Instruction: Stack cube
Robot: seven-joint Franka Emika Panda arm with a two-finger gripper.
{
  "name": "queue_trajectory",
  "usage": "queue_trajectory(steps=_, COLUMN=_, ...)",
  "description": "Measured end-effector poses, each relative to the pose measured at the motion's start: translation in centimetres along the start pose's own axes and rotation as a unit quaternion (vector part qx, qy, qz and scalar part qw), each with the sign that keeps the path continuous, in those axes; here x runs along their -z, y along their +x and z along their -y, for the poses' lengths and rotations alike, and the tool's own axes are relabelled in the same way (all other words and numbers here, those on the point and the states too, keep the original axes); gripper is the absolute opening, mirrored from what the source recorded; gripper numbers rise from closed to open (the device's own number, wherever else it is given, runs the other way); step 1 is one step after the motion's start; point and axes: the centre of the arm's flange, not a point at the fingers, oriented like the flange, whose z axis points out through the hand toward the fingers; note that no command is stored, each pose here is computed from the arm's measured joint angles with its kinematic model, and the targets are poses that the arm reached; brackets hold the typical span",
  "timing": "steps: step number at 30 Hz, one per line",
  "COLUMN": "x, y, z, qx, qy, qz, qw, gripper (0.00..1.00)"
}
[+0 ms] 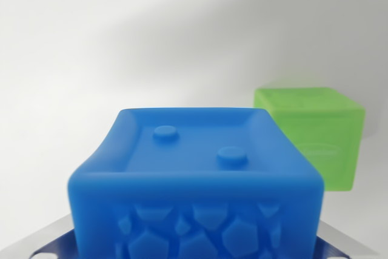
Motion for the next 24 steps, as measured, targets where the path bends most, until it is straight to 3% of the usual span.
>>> queue_trajectory(steps=24, x=0.3, y=2.7, z=-3.7, qx=0.017, qy=-0.0001, qz=0.0, qw=0.9999, gripper=0.0)
